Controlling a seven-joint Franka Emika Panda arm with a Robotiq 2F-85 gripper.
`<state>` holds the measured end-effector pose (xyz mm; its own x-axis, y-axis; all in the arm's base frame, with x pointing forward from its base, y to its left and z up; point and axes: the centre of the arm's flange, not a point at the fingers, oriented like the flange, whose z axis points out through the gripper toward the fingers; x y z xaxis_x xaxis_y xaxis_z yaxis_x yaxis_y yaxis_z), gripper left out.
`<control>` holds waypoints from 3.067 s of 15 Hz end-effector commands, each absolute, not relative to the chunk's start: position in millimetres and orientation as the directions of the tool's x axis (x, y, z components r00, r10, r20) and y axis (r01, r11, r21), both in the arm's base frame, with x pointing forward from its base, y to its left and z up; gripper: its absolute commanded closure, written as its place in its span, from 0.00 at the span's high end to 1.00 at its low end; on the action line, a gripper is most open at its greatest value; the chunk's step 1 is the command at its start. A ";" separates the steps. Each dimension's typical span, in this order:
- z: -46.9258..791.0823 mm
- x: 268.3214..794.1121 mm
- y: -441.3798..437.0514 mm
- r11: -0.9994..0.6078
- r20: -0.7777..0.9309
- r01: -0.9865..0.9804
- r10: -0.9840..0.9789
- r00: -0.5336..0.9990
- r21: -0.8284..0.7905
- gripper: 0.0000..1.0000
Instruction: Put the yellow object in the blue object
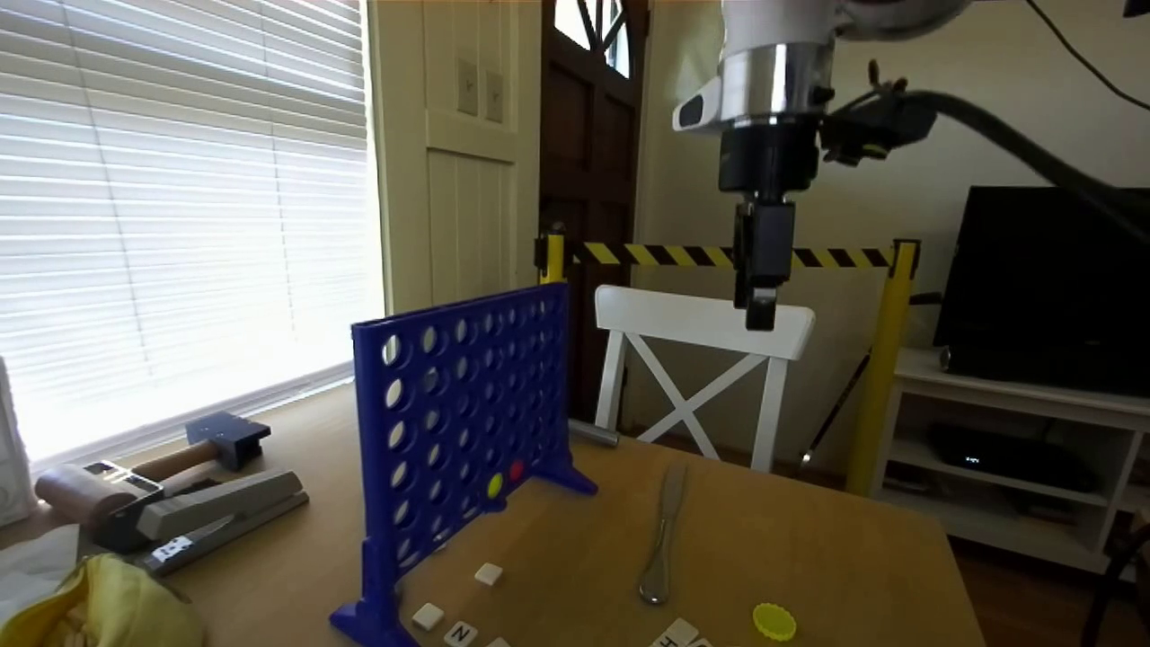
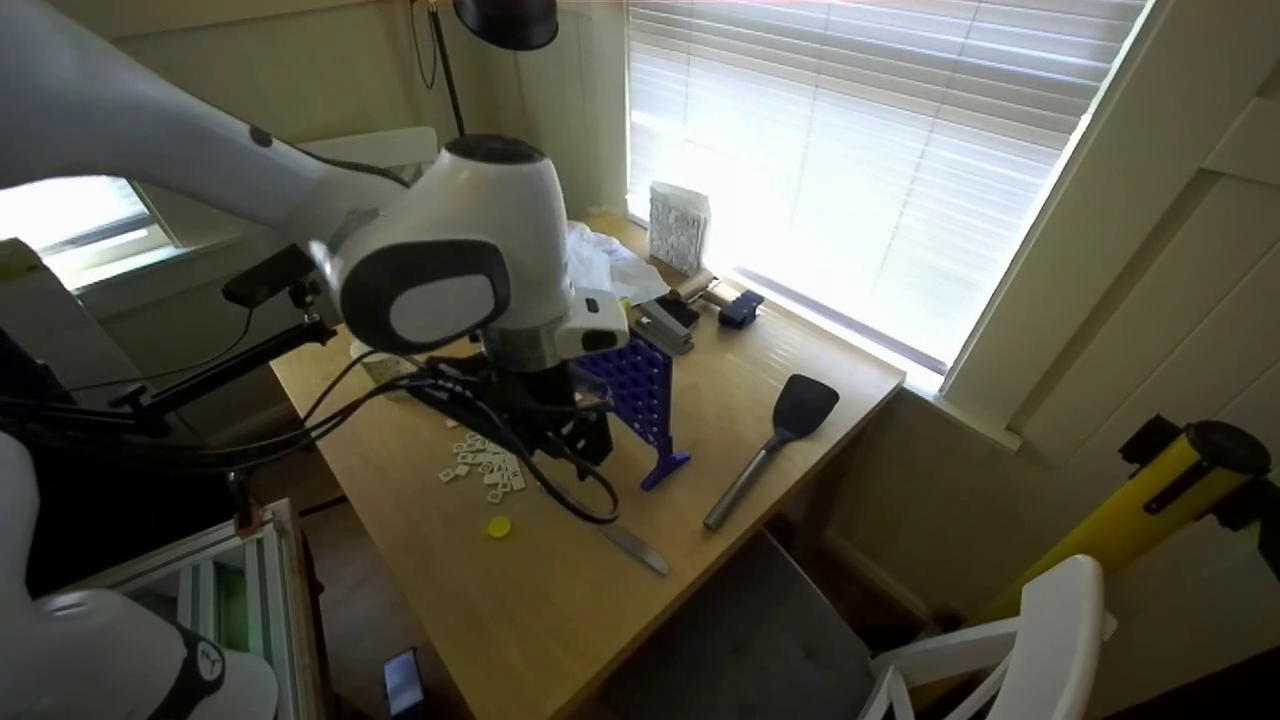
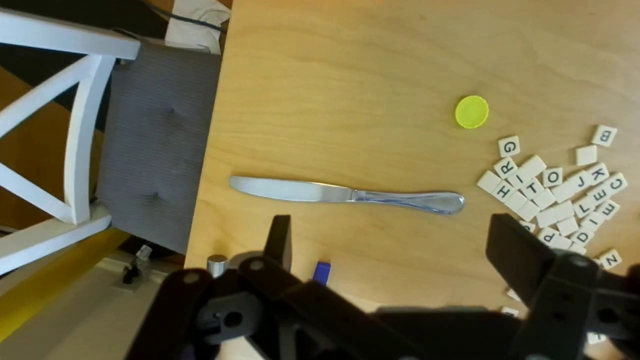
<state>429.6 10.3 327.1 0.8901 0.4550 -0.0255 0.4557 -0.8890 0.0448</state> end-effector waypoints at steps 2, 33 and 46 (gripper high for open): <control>270.8 408.4 2.6 -0.836 0.070 0.542 0.538 0.840 -0.085 1.00; 129.2 371.9 24.1 -0.936 0.038 0.341 0.339 0.940 -0.085 1.00; 118.6 371.3 35.5 -0.932 0.043 0.357 0.355 0.934 -0.064 1.00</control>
<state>372.5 30.7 128.1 0.9343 0.3541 0.0401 0.3563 -0.9305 -0.0850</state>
